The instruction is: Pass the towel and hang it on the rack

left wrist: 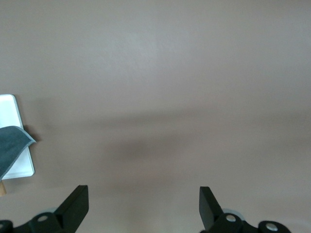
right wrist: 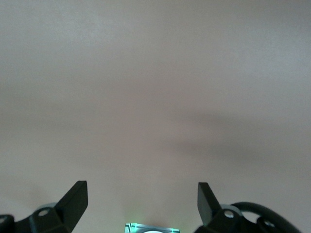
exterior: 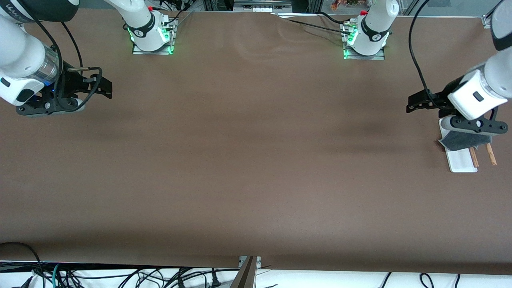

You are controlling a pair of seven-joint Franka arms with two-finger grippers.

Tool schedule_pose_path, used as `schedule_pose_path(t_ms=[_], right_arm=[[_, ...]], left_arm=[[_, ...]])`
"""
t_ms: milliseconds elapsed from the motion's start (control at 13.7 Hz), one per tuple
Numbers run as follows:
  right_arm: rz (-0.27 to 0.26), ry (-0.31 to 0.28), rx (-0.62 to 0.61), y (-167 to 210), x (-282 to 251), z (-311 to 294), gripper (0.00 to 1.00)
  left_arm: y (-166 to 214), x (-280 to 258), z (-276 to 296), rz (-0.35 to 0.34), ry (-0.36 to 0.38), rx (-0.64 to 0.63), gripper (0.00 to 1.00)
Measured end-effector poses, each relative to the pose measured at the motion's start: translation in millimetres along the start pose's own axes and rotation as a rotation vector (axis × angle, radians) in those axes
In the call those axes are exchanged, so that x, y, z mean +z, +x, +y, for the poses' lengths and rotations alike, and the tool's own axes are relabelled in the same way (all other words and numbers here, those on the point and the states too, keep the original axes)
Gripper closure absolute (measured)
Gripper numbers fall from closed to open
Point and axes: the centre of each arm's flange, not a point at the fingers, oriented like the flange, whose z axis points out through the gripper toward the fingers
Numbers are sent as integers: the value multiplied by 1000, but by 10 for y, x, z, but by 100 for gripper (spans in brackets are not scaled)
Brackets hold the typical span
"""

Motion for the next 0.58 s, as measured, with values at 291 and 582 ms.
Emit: schedule_pose_path(t_ms=[291,582], right_arm=[[0,0,0,0,0,0,0],[0,0,0,1,0,0,0]], left_arm=[[-199,-52,-312,29,3,-59,0],[-196,-6,-244,25,40,-39,0]])
